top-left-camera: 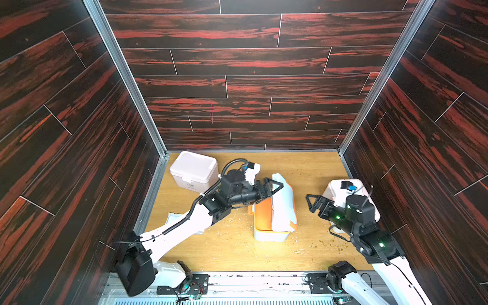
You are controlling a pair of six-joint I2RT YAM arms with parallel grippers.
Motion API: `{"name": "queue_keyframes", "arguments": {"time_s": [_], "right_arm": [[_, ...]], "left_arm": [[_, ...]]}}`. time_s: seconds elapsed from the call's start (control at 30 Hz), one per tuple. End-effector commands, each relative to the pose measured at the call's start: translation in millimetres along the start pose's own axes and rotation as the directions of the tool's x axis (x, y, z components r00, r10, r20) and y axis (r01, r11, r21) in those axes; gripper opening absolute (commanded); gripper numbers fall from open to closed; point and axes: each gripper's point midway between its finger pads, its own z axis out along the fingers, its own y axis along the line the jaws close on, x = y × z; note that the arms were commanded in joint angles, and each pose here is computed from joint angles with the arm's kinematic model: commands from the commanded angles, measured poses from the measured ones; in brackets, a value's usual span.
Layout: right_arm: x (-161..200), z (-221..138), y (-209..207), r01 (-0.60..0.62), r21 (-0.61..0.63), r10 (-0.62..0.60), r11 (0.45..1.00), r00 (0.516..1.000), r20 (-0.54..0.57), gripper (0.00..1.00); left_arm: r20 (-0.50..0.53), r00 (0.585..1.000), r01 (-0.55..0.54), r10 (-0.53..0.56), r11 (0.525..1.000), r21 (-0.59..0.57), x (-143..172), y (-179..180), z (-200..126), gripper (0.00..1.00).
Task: Open first aid kits and take out gauze
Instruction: Open the lid of the first aid kit.
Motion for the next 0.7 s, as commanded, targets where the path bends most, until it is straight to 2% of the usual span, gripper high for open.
{"name": "queue_keyframes", "arguments": {"time_s": [0.0, 0.17, 0.33, 0.47, 0.67], "right_arm": [[-6, -13, -40, -0.044, 0.210, 0.030, 0.977, 0.997, 0.066, 0.99], [-6, -20, -48, -0.042, 0.261, 0.026, 0.965, 0.998, 0.064, 0.99], [-9, -26, -50, -0.041, 0.274, 0.022, 0.961, 0.997, 0.072, 0.99], [-15, -35, -47, -0.046, 0.279, 0.024, 0.959, 0.996, 0.082, 0.99], [-22, -41, -42, -0.051, 0.259, 0.025, 0.965, 0.994, 0.103, 0.99]], "left_arm": [[-0.063, 0.996, -0.065, 0.063, 0.997, -0.031, 9, -10, 24, 0.90], [-0.141, 0.982, -0.130, 0.123, 0.991, -0.037, 24, -28, 65, 0.90], [-0.245, 0.953, -0.206, 0.179, 0.974, -0.093, 46, -21, 94, 0.90], [-0.244, 0.947, -0.248, 0.210, 0.960, -0.134, 47, -13, 86, 0.91], [-0.143, 0.948, -0.304, 0.283, 0.939, -0.158, 35, -21, 48, 0.94]]}}
